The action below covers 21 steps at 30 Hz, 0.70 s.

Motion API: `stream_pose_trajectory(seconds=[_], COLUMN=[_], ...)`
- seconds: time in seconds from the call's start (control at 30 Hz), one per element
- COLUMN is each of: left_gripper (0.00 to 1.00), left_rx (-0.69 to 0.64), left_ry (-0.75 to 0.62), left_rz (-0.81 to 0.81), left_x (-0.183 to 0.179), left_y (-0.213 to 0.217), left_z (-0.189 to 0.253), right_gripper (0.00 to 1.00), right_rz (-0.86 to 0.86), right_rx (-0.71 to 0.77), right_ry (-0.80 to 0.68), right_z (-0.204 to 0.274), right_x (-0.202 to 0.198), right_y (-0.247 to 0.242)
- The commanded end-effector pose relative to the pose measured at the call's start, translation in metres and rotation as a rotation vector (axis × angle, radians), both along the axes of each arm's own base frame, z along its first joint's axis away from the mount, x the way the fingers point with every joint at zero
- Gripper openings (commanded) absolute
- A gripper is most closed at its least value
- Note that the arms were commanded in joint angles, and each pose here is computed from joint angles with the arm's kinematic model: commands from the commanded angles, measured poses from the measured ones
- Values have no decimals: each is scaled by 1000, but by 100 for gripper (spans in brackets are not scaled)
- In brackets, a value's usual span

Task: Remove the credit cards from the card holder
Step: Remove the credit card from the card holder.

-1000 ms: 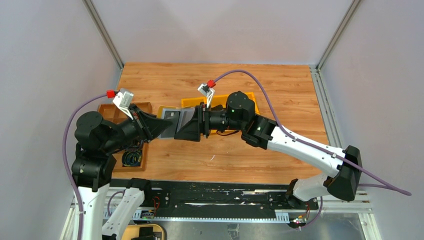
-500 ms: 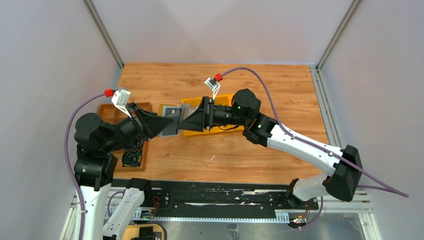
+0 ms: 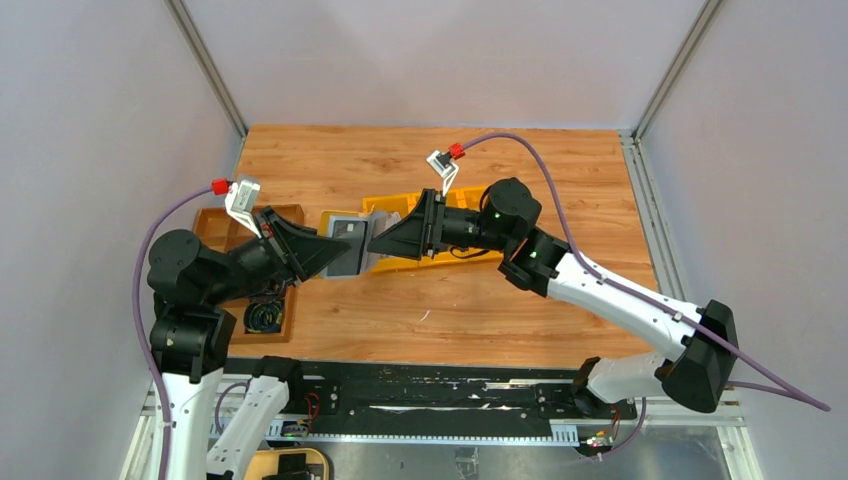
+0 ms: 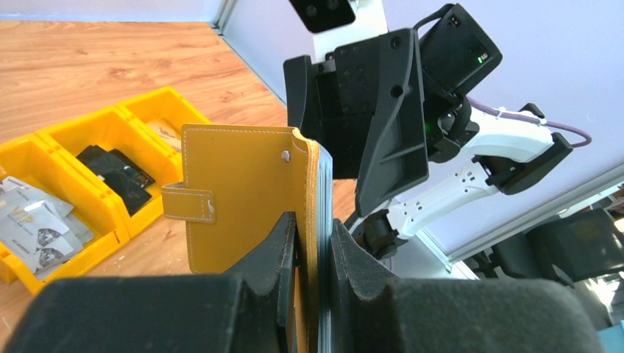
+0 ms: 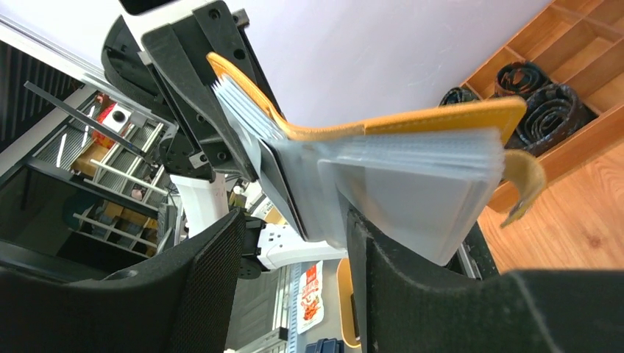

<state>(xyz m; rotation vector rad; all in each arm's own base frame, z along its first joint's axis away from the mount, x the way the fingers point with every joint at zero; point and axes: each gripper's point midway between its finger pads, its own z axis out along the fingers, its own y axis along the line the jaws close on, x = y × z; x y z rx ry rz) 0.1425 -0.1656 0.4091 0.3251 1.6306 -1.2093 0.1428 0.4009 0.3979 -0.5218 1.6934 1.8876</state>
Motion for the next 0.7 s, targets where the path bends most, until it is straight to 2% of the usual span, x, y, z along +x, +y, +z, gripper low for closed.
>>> stream_pose_trajectory(seconds=[0.0,0.17,0.4,0.47,0.67], left_gripper=[0,0,0,0,0], left_rx=[-16,-16,-14,-12,-30], left_ry=[-61,-18,-31,-27,-4], left_rz=[-81,-69,-79,-80,-95], left_x=[-22,-19,-22,-21,-17], left_y=[-6,-5,-5,-6,-8], left_z=[17,11,12,11,8], right_gripper=[56,52,48,43,44], right_rz=[-44,-71,23,53,114], right_rx=[37,37,61,71,132], right_ry=[-74,-37,7,14,60], right_z=[28,31,23,23,23], right_x=[6,14,9,6,-3], right_y=[-14,-9,9,12,15])
